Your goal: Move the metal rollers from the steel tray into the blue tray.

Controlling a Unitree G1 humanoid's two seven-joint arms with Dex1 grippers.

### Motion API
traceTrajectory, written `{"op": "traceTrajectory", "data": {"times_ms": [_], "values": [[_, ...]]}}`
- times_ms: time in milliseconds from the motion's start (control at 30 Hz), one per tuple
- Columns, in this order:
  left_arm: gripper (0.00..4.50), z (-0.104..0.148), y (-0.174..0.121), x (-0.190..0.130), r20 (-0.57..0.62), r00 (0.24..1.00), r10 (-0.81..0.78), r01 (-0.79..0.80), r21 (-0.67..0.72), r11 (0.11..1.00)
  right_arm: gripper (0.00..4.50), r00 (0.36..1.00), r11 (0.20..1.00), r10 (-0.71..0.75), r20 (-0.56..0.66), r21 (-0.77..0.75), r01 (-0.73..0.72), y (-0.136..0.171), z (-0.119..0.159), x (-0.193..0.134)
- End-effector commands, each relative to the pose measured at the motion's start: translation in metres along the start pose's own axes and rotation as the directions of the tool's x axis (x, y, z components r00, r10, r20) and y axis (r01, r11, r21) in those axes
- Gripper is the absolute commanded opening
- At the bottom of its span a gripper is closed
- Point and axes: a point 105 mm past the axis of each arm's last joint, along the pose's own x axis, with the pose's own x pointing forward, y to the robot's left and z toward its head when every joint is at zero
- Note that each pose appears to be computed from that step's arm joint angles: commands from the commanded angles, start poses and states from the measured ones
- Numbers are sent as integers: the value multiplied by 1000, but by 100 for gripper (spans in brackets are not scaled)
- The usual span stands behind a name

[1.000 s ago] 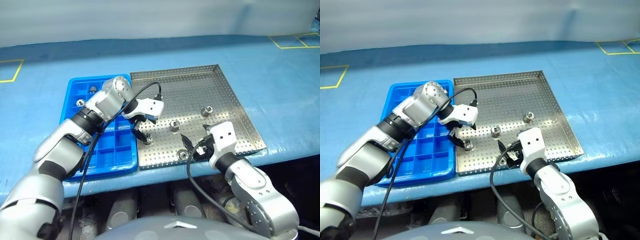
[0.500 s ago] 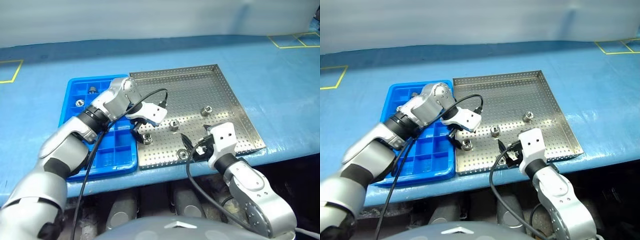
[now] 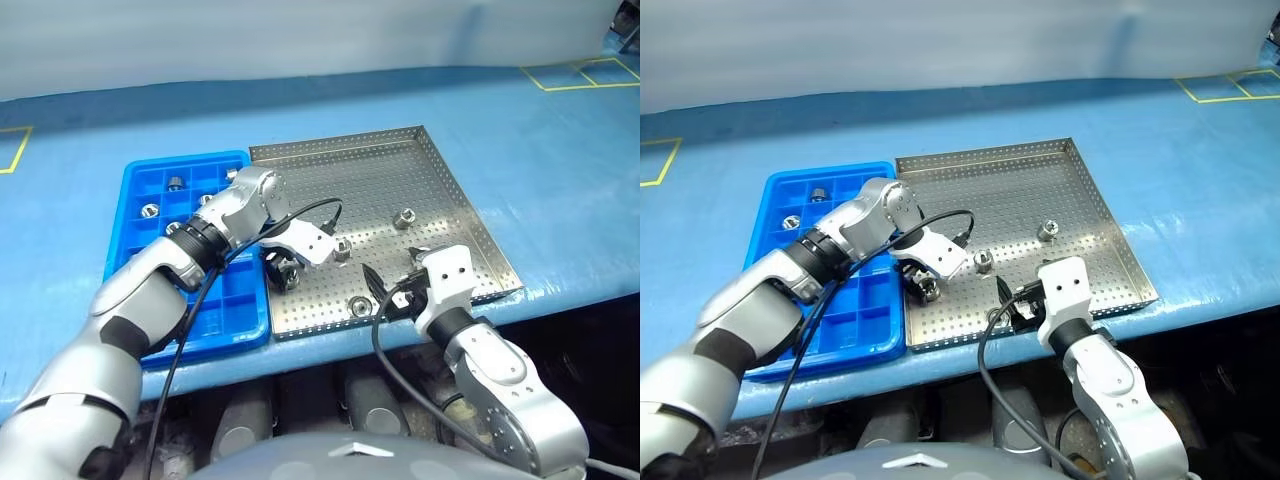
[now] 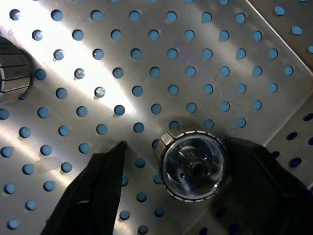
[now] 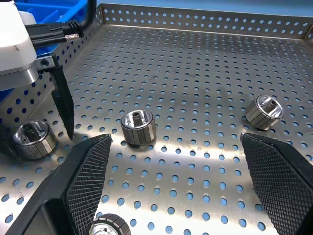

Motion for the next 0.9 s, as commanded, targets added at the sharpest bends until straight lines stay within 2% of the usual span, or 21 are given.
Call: {"op": "traceTrajectory", "data": {"times_ms": [33, 67, 133, 267, 367, 433, 633, 767, 900], "values": [[189, -2, 0, -3, -27, 1000, -2, 3, 20, 1000, 450, 998, 1000, -22, 60, -10, 23, -3, 13, -3], [171, -1, 0, -4, -24, 1000, 2, -2, 21, 1000, 450, 998, 1000, -22, 61, -10, 22, -3, 13, -3], [171, 6, 8, -10, 17, 999, 49, -49, 18, 999, 450, 998, 1000, -19, 62, -11, 20, -3, 13, -3], [171, 37, 37, -40, 221, 940, 262, -253, -67, 965, 450, 998, 1000, -4, 66, -15, 5, -1, 15, -1], [171, 55, 55, -78, 378, 795, 474, -419, -222, 880, 450, 996, 999, 34, 79, -22, -32, 6, 20, 4], [171, 55, 59, -96, 412, 707, 575, -472, -332, 817, 450, 994, 998, 61, 89, -30, -58, 10, 23, 8], [171, 18, 27, -128, 320, 543, 776, -617, -474, 628, 450, 979, 987, 159, 131, -48, -154, 28, 40, 29], [171, -24, -14, -143, 137, 453, 881, -706, -549, 448, 450, 956, 964, 260, 139, -88, -249, 49, 51, 46], [171, -46, -51, -147, -6, 407, 913, -740, -588, 326, 450, 930, 937, 342, 134, -122, -327, 67, 56, 56]]}}
